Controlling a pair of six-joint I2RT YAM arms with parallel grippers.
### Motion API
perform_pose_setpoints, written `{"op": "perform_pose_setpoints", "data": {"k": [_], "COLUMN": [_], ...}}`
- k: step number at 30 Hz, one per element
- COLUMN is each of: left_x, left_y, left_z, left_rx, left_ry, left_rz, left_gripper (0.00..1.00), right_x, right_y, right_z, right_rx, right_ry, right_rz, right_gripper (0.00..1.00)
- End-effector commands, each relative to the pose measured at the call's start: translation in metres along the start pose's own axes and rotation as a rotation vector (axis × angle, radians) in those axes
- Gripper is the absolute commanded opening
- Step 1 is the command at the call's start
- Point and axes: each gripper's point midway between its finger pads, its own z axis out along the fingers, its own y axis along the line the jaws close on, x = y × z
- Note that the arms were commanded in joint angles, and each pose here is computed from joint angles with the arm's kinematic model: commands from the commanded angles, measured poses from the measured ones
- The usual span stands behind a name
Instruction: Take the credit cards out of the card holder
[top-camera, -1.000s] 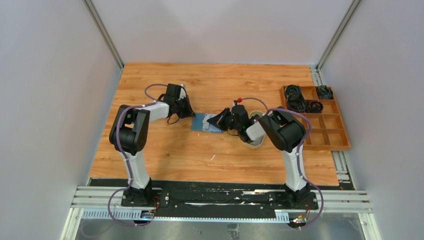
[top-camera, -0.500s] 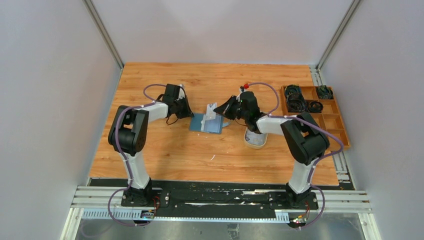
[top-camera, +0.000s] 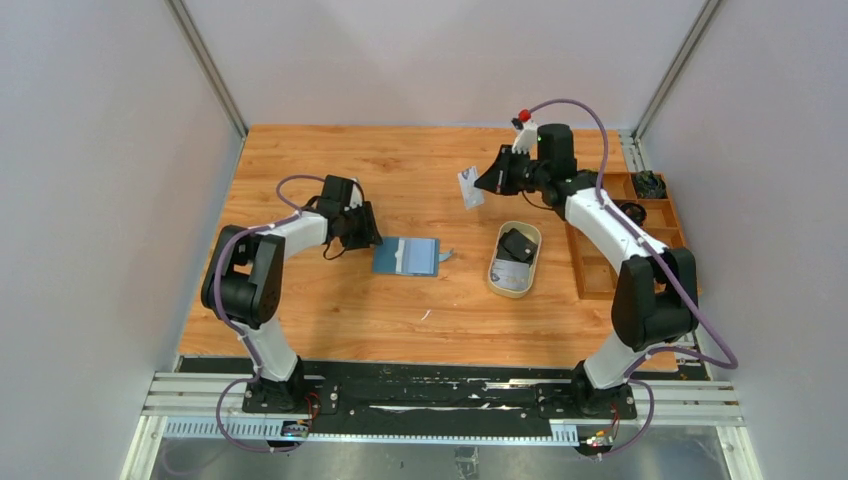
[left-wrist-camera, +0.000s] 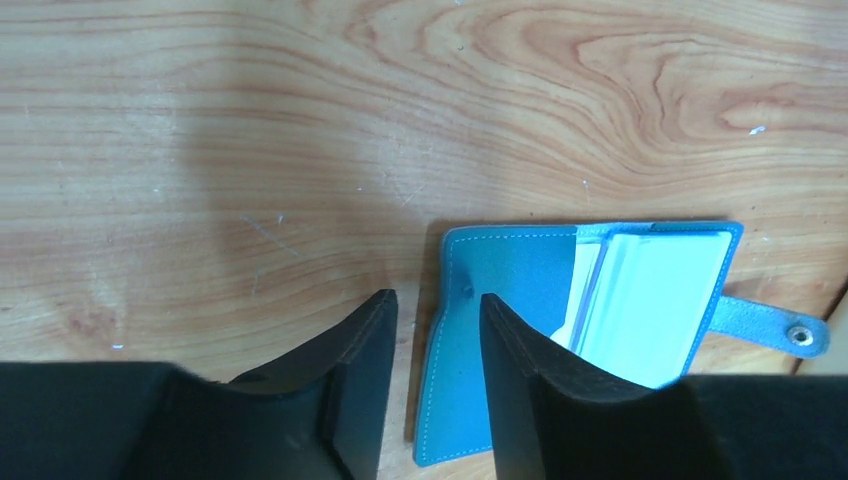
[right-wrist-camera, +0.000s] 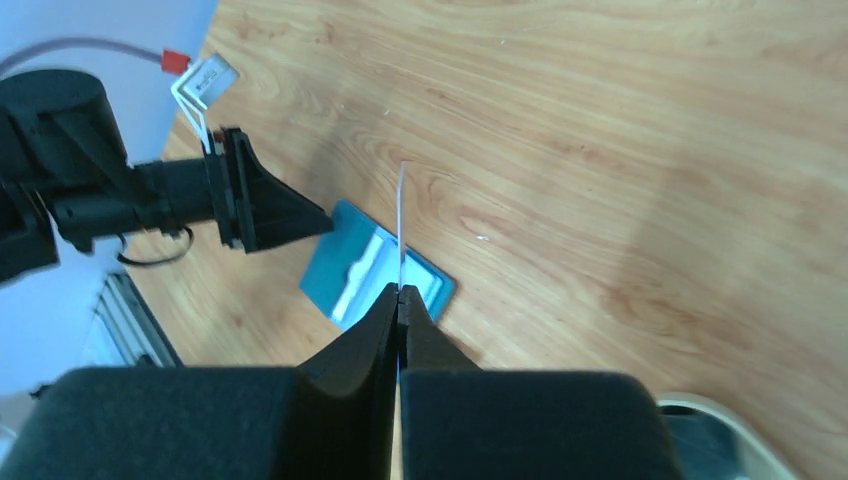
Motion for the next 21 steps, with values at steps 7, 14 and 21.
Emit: {"op": "perform_pose_setpoints", "data": {"k": [7,14,21], "left_x": [-0.007,-0.017,-0.017], "left_y": [-0.003,-0.015,-0.020], "left_z": [-0.042,-0.083,-0.106], "left_rx": [-0.024,0.007,0.021], "left_ry": [-0.015,-0.080,-0.091], "left_rz": [0.027,0.063,0.101], "left_gripper": [0.85,0.94,0.97], "right_x": [0.041,0.077,0.101], "right_y": [-0.002,0.006,-0.015], "right_z": [-0.070,-0.110,-0.117], "right_rx": [-0.125,-0.350,-0.334], "right_ry": [0.372,0.589,0.749], "right_rz": [-0.580,-0.625,-0.552], "right_gripper": [0.00,0.00,0.00]}}
